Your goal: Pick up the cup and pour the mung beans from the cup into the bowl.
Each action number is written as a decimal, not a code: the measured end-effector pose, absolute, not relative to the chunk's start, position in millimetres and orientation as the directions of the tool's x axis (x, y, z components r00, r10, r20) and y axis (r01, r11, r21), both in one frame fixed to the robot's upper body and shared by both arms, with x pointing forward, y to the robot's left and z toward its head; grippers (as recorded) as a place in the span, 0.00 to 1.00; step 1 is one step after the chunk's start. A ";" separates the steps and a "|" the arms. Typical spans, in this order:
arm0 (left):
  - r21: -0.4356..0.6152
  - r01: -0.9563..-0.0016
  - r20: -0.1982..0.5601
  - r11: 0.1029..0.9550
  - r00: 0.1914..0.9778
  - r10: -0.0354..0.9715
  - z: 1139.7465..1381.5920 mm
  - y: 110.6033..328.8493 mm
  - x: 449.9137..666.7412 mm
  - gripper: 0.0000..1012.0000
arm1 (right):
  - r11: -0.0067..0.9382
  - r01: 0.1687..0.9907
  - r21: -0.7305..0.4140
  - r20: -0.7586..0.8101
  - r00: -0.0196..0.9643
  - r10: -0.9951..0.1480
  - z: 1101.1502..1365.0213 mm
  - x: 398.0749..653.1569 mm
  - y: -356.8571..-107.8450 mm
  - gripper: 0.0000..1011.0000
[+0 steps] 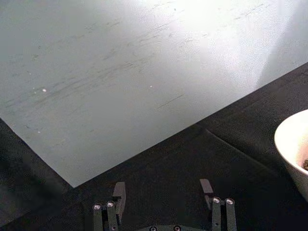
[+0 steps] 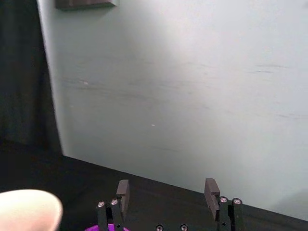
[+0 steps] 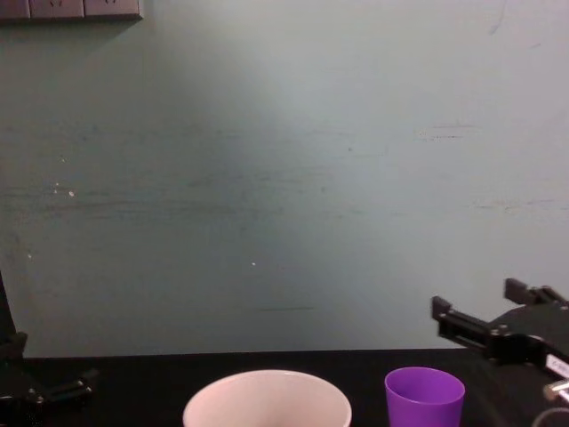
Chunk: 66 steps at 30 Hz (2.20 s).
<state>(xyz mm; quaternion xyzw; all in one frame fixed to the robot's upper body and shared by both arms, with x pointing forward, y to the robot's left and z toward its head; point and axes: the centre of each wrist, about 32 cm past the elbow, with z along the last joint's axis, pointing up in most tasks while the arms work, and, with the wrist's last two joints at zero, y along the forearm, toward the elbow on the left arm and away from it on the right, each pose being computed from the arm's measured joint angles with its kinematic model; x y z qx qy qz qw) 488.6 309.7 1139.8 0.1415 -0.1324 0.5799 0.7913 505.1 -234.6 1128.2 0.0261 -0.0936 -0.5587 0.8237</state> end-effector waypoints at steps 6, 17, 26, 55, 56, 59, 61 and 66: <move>0.070 -0.955 0.374 0.287 0.292 0.880 1139.8 309.7 488.6 0.99 | 0.311 0.942 0.129 0.125 0.295 -0.947 1129.4 505.4 -249.0 0.99; 0.070 -0.955 0.374 0.287 0.292 0.880 1139.8 309.7 488.6 0.99 | 0.232 0.972 0.031 0.181 0.223 -0.958 1113.5 502.2 -254.6 0.99; 0.070 -0.955 0.374 0.287 0.292 0.880 1139.8 309.7 488.6 0.99 | 0.201 0.980 0.001 0.208 0.197 -0.958 1102.6 501.0 -252.9 0.99; 0.070 -0.955 0.374 0.287 0.292 0.880 1139.8 309.7 488.6 0.99 | 0.209 0.978 0.005 0.207 0.203 -0.957 1104.6 501.7 -252.7 0.99; 0.070 -0.955 0.374 0.287 0.292 0.880 1139.8 309.7 488.6 0.99 | 0.209 0.978 0.005 0.207 0.203 -0.957 1104.7 501.7 -252.7 0.99; 0.070 -0.955 0.374 0.287 0.292 0.880 1139.8 309.7 488.6 0.99 | 0.209 0.978 0.005 0.207 0.203 -0.957 1104.8 501.7 -252.8 0.99; 0.070 -0.955 0.374 0.287 0.292 0.880 1139.8 309.7 488.6 0.99 | 0.209 0.978 0.004 0.207 0.204 -0.957 1104.8 501.7 -252.8 0.99; 0.070 -0.955 0.374 0.287 0.292 0.880 1139.8 309.7 488.6 0.99 | 0.209 0.978 0.004 0.207 0.204 -0.957 1104.8 501.7 -252.8 0.99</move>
